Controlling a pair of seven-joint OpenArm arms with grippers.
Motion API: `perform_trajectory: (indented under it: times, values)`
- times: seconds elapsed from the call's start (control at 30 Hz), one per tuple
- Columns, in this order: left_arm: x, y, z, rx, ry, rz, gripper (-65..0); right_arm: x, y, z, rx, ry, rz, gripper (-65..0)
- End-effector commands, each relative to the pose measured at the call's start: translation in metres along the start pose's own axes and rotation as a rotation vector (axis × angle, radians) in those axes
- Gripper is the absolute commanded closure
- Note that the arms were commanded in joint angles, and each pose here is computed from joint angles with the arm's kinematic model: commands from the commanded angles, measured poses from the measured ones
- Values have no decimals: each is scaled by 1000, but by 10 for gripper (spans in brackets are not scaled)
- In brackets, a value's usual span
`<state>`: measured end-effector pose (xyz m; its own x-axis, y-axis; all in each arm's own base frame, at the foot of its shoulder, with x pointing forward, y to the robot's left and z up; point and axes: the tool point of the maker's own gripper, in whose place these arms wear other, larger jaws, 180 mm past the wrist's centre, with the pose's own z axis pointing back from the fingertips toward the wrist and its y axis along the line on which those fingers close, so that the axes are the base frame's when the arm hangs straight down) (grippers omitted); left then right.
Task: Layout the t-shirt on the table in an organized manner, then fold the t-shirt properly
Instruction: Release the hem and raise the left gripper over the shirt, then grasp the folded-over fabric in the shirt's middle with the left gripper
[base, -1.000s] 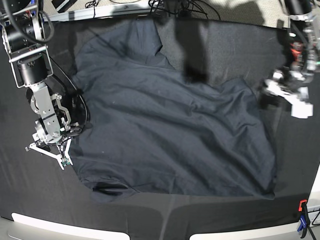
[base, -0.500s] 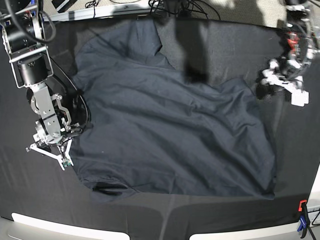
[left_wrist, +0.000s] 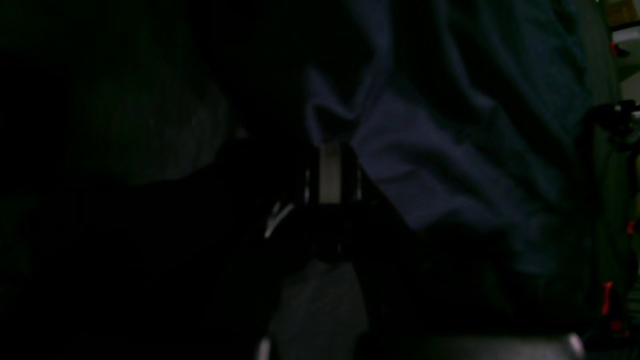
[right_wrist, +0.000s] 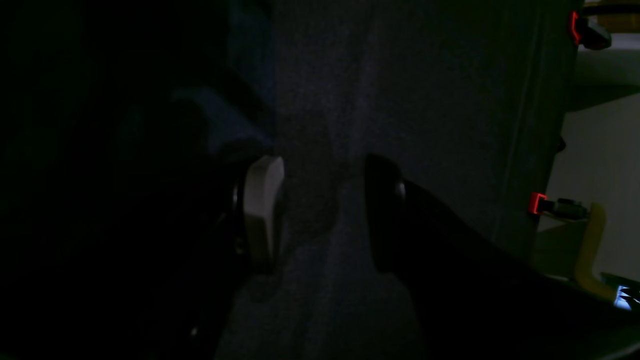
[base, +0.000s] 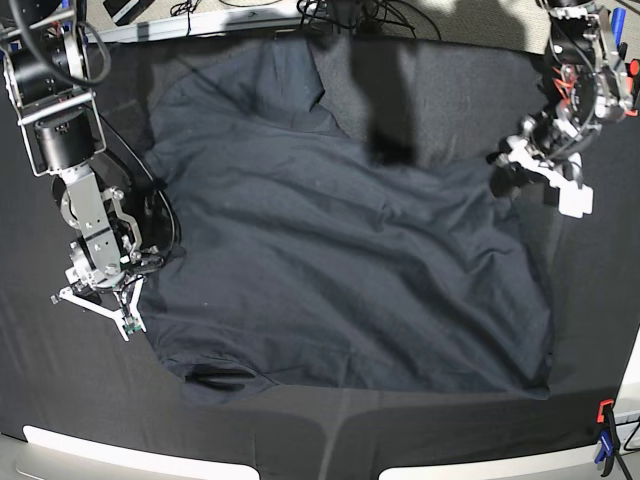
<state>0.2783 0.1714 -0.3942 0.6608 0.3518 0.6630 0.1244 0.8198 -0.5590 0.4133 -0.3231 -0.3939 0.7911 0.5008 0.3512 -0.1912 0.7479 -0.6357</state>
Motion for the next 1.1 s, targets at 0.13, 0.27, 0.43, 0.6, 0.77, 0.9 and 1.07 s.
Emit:
perform_trajectory:
  times: [0.13, 0.27, 0.43, 0.6, 0.77, 0.9, 1.07]
  values:
    - [36, -20, 7, -36, -82, -89, 0, 19, -23, 4, -48, -55, -17, -262]
    - [58, -21, 16, 18, -105, -196, 0, 19, -24, 4, -57, -54, -8, -262]
    - [80, -48, 21, 33, -174, -214, 0, 19, -28, 4, -79, -54, 15, -262]
    - [61, -123, -12, -145, -182, -211, 0, 19, -28, 4, -79, -53, 15, -262]
    - [41, -206, -48, -261, -201, -364, 0, 18, -28, 4, -79, -46, 14, -262]
    - [27, -262, -71, -297, -167, -487, 0, 16, -28, 4, -78, -39, 15, -262]
    - [-28, -326, -88, -468, -45, -611, 0, 15, -28, 4, -78, -33, 14, -262]
